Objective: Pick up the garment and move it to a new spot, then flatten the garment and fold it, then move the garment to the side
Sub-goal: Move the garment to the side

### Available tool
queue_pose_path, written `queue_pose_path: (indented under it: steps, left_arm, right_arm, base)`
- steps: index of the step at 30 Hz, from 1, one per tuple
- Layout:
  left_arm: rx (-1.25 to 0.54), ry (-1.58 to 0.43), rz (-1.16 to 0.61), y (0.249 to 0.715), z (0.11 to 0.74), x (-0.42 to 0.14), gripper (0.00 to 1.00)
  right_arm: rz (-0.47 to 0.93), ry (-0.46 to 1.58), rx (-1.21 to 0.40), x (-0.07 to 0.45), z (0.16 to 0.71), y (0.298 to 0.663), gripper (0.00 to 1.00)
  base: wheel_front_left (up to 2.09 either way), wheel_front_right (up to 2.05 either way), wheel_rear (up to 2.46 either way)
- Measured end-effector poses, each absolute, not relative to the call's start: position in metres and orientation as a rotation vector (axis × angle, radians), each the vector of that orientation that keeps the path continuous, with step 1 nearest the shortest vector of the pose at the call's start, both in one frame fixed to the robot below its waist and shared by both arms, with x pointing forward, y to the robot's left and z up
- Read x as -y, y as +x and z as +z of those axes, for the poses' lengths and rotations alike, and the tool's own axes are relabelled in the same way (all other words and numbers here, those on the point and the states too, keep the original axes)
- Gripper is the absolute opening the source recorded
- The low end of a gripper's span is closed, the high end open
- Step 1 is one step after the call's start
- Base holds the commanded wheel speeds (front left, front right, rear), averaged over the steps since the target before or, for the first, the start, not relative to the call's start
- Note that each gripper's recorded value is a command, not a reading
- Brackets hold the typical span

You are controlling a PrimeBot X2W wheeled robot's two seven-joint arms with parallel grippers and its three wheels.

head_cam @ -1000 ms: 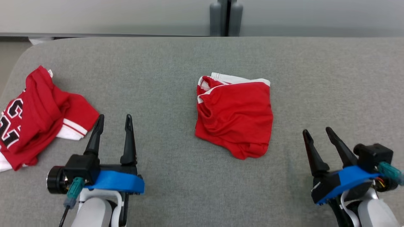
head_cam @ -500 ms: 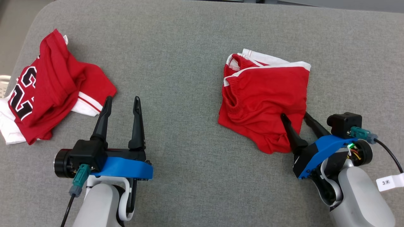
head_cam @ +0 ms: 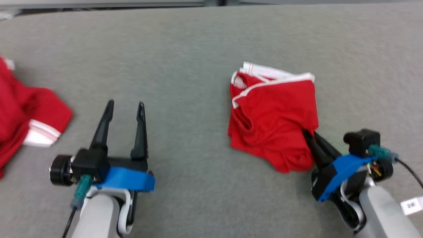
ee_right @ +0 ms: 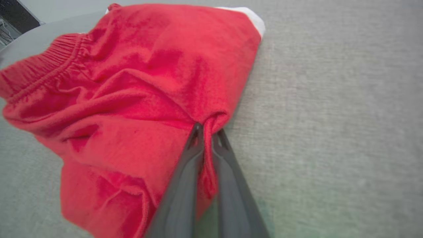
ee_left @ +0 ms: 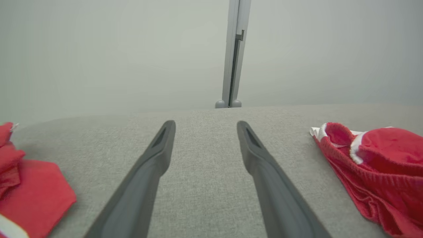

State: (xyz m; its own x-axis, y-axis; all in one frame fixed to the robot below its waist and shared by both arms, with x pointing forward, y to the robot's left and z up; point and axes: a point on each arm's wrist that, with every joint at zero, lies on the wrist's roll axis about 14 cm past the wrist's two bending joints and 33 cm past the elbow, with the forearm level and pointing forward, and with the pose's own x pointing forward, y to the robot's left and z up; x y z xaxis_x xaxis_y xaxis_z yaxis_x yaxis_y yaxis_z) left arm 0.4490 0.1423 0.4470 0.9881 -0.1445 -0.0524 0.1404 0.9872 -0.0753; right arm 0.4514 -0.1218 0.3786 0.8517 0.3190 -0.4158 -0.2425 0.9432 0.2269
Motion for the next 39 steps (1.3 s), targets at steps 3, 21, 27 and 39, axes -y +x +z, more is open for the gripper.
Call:
queue_pose_path:
  steps: [3,21,27,39]
  left_arm:
    - [-0.060,-0.077,-0.232,0.457,0.442,-0.114,1.00]
    - [-0.022,-0.122,-0.574,0.500,0.435,0.000,1.00]
    - [-0.022,-0.131,-0.603,0.506,0.427,0.008,1.00]
    - [0.001,-0.125,-0.622,0.513,0.424,0.011,1.00]
  right_arm:
    - [0.236,0.156,-0.470,0.152,0.378,0.442,0.00]
    - [-0.132,-0.150,-0.480,0.354,0.388,0.454,0.00]
    - [-0.218,-0.228,-0.465,0.391,0.396,0.477,0.00]
    - [-0.275,-0.286,-0.468,0.410,0.389,0.494,0.00]
  base:
    - [0.00,0.00,0.00]
    - [0.00,0.00,0.00]
    - [0.00,0.00,0.00]
    - [0.00,0.00,0.00]
